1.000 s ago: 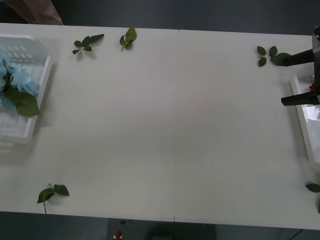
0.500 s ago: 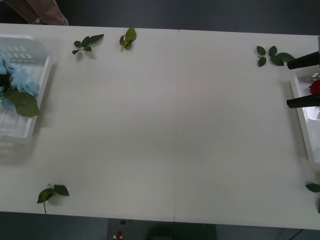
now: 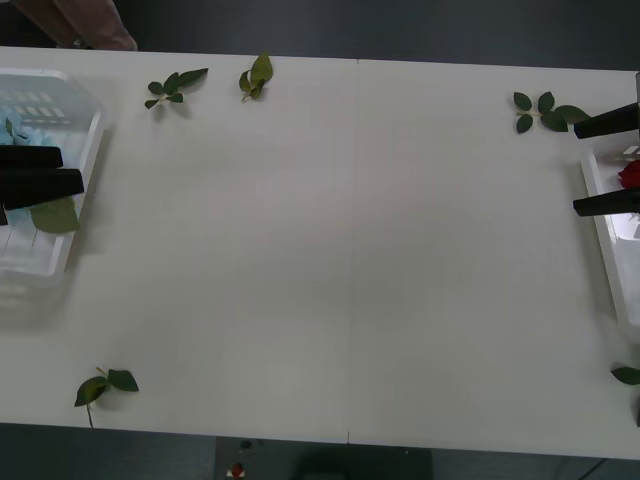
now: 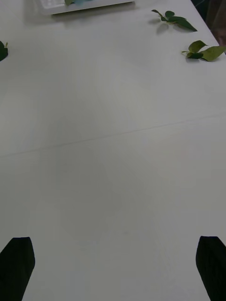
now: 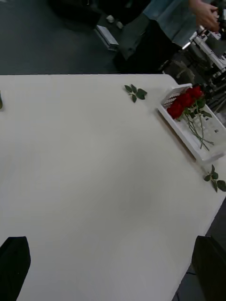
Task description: Put the red flowers into the right box and the blue flowers into the left box
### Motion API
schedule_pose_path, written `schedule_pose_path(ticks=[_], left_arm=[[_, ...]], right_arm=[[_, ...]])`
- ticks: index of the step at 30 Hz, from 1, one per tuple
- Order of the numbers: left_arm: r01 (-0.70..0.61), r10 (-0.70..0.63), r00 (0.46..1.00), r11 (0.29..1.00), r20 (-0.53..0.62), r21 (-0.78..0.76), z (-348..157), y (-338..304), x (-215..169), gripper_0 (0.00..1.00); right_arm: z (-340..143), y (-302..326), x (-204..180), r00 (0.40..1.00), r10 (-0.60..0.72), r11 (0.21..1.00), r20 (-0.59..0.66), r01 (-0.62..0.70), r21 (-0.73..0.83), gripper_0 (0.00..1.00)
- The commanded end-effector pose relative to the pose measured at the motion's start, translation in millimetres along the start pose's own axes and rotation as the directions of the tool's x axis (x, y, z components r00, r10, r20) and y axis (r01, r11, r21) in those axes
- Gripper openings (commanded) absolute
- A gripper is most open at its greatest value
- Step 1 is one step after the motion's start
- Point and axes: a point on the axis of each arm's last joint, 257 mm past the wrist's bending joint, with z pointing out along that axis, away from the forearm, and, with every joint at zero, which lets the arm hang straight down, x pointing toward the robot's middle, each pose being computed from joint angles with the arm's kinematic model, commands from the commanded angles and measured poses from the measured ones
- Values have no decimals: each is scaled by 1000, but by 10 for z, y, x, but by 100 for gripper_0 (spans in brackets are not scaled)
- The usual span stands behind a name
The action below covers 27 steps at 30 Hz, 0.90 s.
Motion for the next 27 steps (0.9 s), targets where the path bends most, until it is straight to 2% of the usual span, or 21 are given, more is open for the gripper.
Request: schedule_pose_path(ticks=[1, 9, 16, 27], left_arm=[[-105, 103, 994, 989, 28, 100, 233, -336, -45, 100], [-213, 209, 977, 954, 43, 213, 552, -713, 53, 100], [-263, 249, 965, 918, 85, 298, 829, -1092, 40, 100], [-369, 342, 929, 857, 137, 359, 981, -1377, 39, 100]], right_arm=[[-149, -80, -64, 999, -27, 999, -25, 28, 24, 100], [-149, -80, -64, 999, -27, 999, -25, 28, 24, 100], [-149, -80, -64, 999, -27, 999, -25, 28, 24, 100], [-149, -80, -64, 999, -27, 999, -25, 28, 24, 100]])
